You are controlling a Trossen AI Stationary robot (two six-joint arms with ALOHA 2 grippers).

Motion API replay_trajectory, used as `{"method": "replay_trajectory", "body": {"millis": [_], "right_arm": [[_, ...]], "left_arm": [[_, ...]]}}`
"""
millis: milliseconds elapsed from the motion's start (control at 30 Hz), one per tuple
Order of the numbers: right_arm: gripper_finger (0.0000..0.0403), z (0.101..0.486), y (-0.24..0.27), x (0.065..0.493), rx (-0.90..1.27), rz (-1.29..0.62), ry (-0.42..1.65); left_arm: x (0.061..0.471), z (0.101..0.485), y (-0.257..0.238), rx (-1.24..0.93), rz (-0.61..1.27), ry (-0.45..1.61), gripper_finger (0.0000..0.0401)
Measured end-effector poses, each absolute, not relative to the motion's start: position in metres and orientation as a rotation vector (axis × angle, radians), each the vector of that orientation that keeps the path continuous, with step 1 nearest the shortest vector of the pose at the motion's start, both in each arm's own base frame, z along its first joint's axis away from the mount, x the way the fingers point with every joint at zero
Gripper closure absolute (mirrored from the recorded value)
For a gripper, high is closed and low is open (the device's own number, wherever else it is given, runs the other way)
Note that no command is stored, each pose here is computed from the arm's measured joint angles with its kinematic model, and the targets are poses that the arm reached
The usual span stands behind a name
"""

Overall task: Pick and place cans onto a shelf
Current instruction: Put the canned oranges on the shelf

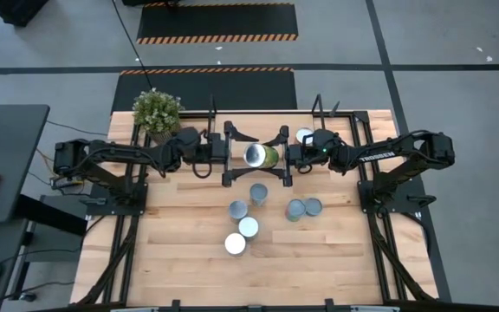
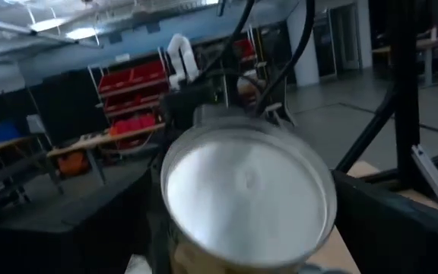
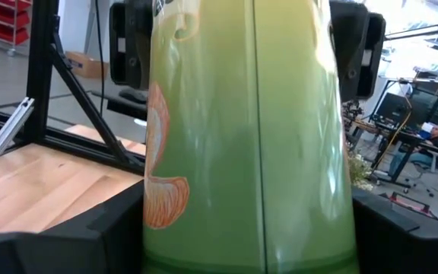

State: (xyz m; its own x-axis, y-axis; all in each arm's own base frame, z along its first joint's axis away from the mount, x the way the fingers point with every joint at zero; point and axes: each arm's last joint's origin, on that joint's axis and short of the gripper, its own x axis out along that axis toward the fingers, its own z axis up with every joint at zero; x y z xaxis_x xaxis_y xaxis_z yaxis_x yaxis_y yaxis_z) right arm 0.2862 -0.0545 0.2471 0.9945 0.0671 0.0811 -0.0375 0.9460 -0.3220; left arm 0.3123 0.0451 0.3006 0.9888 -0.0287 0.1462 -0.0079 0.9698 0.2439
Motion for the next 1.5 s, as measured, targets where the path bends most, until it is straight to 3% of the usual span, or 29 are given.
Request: {"method": "replay_trajectory", "body": {"millis": [233, 500, 1000, 1300, 1500], "right_arm": [[0.008, 0.247, -0.054, 0.286, -0.327, 0.053, -0.094], [0.008, 0.253, -0.053, 0.286, -0.34, 0.05, -0.15], [0.0079, 0.254, -0.052, 0.286, -0.342, 0.051, -0.166], [0.0079, 0.254, -0.052, 0.286, -0.34, 0.052, -0.162], [0.0075, 0.252, -0.052, 0.286, -0.316, 0.026, -0.139]], "left_arm": [[0.312, 0.301, 0.045, 0.247, -0.011, -0.149, 0.0014], [0.312, 0.299, 0.047, 0.27, 0.001, -0.128, 0.005], [0.33, 0.285, 0.05, 0.308, 0.006, -0.167, 0.0052], [0.331, 0.285, 0.05, 0.316, -0.006, -0.165, 0.0093], [0.331, 0.284, 0.05, 0.303, -0.009, -0.155, 0.0086]]}}
